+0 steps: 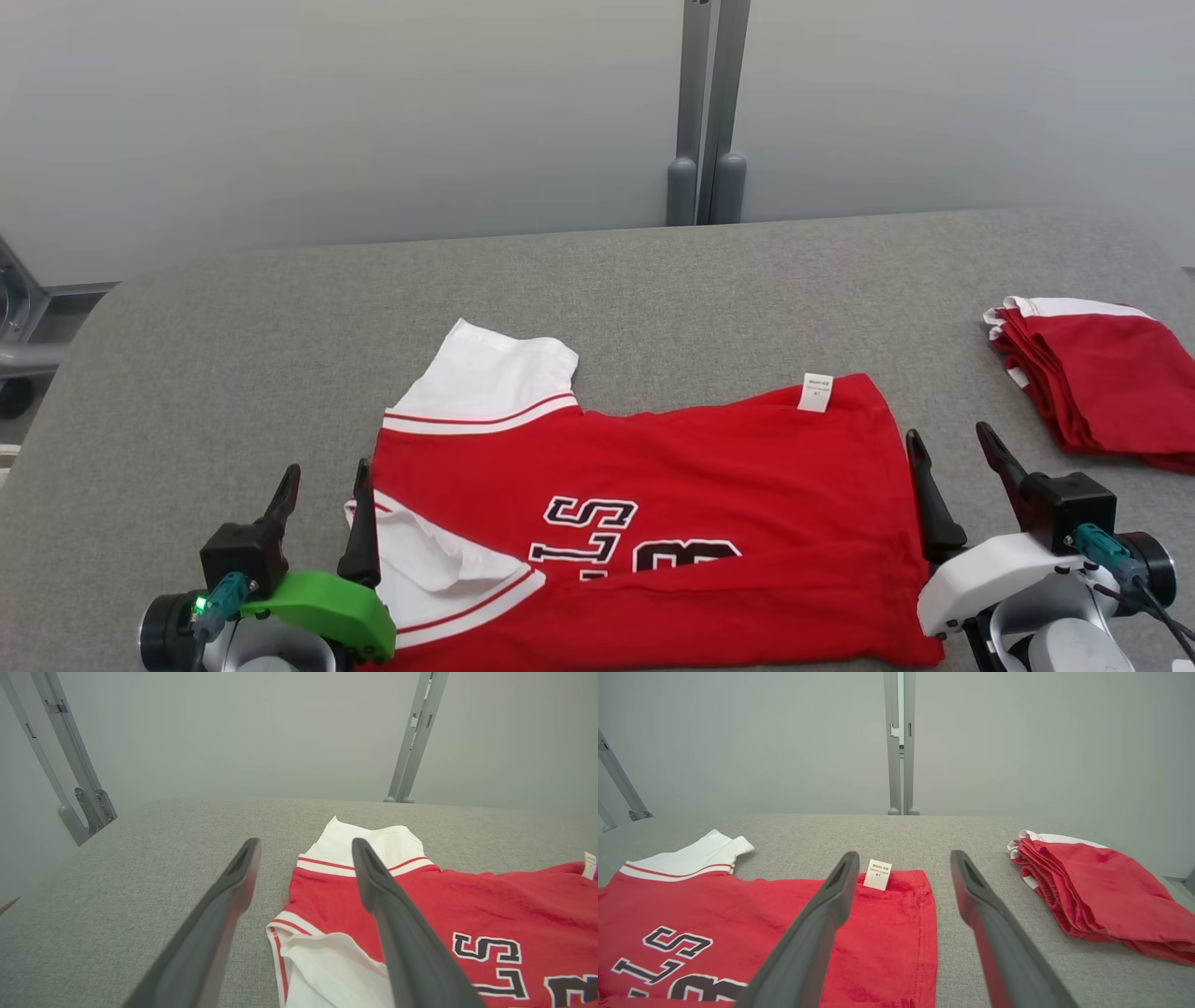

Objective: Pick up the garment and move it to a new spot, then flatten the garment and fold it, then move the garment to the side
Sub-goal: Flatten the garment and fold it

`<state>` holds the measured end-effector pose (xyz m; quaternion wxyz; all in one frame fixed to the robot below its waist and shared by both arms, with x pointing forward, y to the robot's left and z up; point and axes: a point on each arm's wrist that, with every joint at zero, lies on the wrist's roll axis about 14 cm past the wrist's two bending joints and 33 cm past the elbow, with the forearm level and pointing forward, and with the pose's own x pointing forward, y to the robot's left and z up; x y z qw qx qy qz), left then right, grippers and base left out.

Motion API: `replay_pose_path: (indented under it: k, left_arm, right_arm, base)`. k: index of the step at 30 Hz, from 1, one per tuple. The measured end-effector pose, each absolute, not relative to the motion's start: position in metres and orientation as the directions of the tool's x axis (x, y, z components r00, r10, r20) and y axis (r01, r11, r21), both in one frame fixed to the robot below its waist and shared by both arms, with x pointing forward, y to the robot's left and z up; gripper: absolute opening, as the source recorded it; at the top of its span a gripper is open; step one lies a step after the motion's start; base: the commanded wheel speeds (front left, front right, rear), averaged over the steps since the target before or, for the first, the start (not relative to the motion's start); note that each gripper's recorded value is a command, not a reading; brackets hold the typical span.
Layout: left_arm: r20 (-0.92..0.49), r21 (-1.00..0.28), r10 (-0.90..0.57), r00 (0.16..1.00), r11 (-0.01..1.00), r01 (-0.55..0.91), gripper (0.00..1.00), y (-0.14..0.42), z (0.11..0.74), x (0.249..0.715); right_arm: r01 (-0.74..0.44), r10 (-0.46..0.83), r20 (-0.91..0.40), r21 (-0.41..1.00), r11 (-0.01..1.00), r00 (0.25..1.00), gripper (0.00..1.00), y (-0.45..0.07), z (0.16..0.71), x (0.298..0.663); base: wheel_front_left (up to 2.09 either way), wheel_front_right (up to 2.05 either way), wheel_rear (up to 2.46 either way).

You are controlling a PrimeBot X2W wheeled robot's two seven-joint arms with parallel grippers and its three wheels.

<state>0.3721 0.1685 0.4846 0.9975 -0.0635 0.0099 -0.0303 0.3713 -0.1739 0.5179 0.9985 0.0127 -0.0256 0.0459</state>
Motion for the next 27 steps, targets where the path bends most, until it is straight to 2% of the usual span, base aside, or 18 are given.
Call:
replay_pose_path:
  k: [17, 21, 22, 23, 27]
  left_arm:
    - [-0.026, -0.122, -0.066, 0.998, 0.991, 0.062, 1.00, 0.169, 0.481, 0.374]
    - [-0.019, -0.104, -0.098, 0.995, 0.990, 0.096, 1.00, 0.164, 0.486, 0.386]
    - [-0.019, -0.091, -0.115, 0.993, 0.990, 0.112, 1.00, 0.163, 0.489, 0.391]
    - [-0.021, -0.070, -0.145, 0.989, 0.987, 0.144, 1.00, 0.160, 0.497, 0.406]
    - [-0.043, -0.008, -0.208, 0.977, 0.978, 0.208, 1.00, 0.149, 0.511, 0.443]
  right_arm:
    - [-0.101, 0.101, 0.017, 0.042, 0.994, 0.995, 1.00, -0.169, 0.509, 0.376]
    - [-0.123, 0.124, -0.006, 0.073, 0.990, 0.992, 1.00, -0.161, 0.511, 0.386]
    - [-0.137, 0.140, -0.025, 0.085, 0.987, 0.990, 1.00, -0.157, 0.511, 0.390]
    - [-0.175, 0.180, -0.098, 0.052, 0.983, 0.979, 1.00, -0.154, 0.505, 0.398]
    - [-0.224, 0.210, -0.269, -0.020, 0.974, 0.940, 1.00, -0.165, 0.494, 0.419]
  base:
    - [0.00, 0.00, 0.00]
    - [0.00, 0.00, 0.00]
    - [0.00, 0.00, 0.00]
    - [0.00, 0.00, 0.00]
    - [0.00, 0.00, 0.00]
